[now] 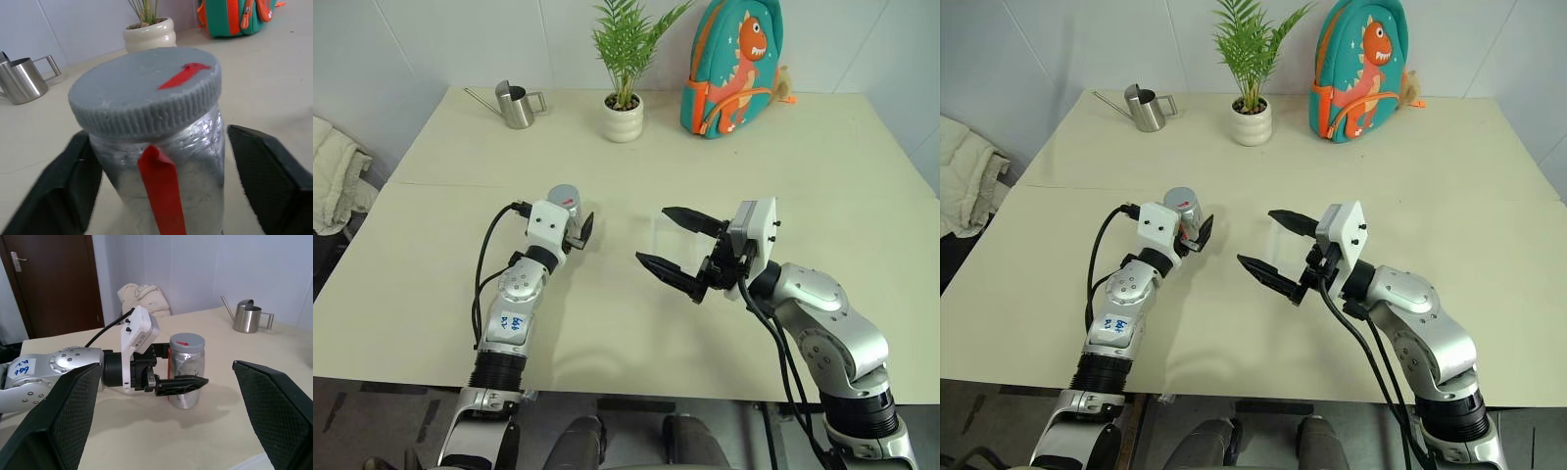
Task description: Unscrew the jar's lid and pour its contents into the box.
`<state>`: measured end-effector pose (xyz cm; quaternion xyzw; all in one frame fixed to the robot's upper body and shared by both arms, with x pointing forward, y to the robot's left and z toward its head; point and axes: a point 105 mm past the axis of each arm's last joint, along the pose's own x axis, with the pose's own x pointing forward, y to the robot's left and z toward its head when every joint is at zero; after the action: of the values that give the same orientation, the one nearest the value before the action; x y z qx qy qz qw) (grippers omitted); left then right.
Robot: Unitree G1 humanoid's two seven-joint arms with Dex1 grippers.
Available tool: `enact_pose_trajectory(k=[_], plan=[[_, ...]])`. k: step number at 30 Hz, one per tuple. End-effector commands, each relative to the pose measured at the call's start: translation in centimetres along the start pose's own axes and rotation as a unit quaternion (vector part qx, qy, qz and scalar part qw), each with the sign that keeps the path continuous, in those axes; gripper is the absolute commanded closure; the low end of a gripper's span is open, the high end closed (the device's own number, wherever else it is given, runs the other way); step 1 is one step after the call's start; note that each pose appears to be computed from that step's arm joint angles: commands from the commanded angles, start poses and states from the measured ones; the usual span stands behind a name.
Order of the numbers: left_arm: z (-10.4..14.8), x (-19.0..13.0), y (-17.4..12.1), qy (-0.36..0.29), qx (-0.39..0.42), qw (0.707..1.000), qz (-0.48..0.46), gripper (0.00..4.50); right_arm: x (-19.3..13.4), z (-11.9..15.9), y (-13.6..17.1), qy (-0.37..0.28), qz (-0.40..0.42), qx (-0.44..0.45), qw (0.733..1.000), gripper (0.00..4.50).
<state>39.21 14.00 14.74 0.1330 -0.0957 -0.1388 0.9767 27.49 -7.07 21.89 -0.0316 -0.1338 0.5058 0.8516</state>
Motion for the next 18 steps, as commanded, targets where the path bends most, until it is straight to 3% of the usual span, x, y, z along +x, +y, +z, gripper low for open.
enact_pose_trajectory(k=[1, 4, 8, 11, 14, 18], plan=[[1.2, 0.3, 0.4, -0.022, 0.017, 1.0, -0.004, 1.79, -0.2, 1.3, 0.3, -0.026, -0.009, -0.022, 0.999, 0.0], [1.0, 0.4, 0.2, -0.021, 0.01, 1.0, -0.012, 2.58, -0.3, 1.2, 0.2, -0.027, -0.014, -0.021, 0.999, 0.0], [3.0, 0.4, -0.4, -0.054, -0.015, 0.997, -0.055, 2.58, -0.1, 2.2, -1.2, -0.047, -0.045, -0.011, 0.998, 0.0], [6.4, -0.8, -1.2, -0.081, -0.078, 0.978, -0.175, 2.58, 1.2, 3.4, -3.2, -0.025, -0.091, 0.014, 0.995, 0.0], [8.6, -3.2, -3.1, -0.072, -0.108, 0.94, -0.317, 2.58, 3.5, 6.0, -2.4, -0.043, -0.045, 0.027, 0.998, 0.0], [9.9, -3.8, -3.7, -0.057, -0.131, 0.919, -0.367, 2.58, 5.0, 6.0, -1.1, 0.005, 0.022, -0.003, 1.0, 0.0]])
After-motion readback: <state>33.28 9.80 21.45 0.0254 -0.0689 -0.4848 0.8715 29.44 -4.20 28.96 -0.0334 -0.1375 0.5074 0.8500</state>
